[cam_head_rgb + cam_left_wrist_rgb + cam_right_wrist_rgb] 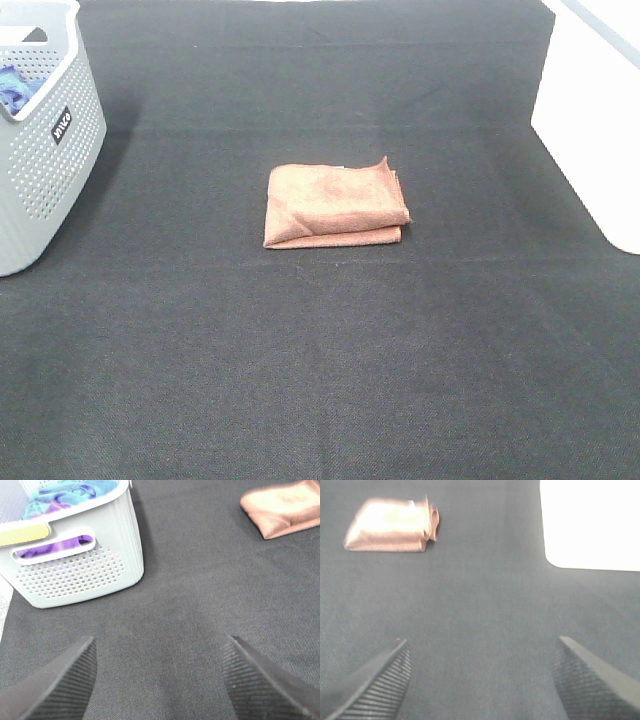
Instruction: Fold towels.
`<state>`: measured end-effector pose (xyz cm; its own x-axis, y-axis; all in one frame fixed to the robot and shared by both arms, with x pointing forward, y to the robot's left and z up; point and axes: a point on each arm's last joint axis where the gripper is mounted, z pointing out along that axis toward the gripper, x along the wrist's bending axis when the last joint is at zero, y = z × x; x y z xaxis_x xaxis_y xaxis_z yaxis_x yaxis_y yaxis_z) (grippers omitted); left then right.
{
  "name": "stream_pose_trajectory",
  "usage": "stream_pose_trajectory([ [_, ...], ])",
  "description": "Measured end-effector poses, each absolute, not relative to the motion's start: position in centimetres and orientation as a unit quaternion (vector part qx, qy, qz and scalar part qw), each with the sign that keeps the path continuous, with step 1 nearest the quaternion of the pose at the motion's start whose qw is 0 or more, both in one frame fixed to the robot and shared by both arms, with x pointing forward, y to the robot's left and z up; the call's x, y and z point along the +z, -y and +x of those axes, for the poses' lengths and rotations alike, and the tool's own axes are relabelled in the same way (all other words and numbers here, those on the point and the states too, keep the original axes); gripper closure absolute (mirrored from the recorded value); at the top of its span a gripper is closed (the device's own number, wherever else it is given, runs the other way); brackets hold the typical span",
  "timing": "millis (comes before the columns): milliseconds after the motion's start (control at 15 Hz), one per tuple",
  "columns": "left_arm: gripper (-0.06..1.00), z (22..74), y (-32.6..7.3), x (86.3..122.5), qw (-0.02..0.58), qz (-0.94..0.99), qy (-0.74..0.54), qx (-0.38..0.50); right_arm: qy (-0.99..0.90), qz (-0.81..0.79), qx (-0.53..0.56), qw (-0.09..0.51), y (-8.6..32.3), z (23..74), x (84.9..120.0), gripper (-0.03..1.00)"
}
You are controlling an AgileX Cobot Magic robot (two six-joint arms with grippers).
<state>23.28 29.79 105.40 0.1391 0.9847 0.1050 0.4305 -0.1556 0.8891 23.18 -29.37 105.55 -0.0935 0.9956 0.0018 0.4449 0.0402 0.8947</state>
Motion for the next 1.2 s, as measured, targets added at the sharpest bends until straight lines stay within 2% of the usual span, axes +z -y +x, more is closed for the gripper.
stream_pose_trajectory([
  [1200, 0.27, 23.28, -29.79, 105.4, 0.367, 0.66, -0.536, 0.378, -0.627, 0.571, 0.394, 0.354, 29.33, 23.09, 105.56, 0.23],
])
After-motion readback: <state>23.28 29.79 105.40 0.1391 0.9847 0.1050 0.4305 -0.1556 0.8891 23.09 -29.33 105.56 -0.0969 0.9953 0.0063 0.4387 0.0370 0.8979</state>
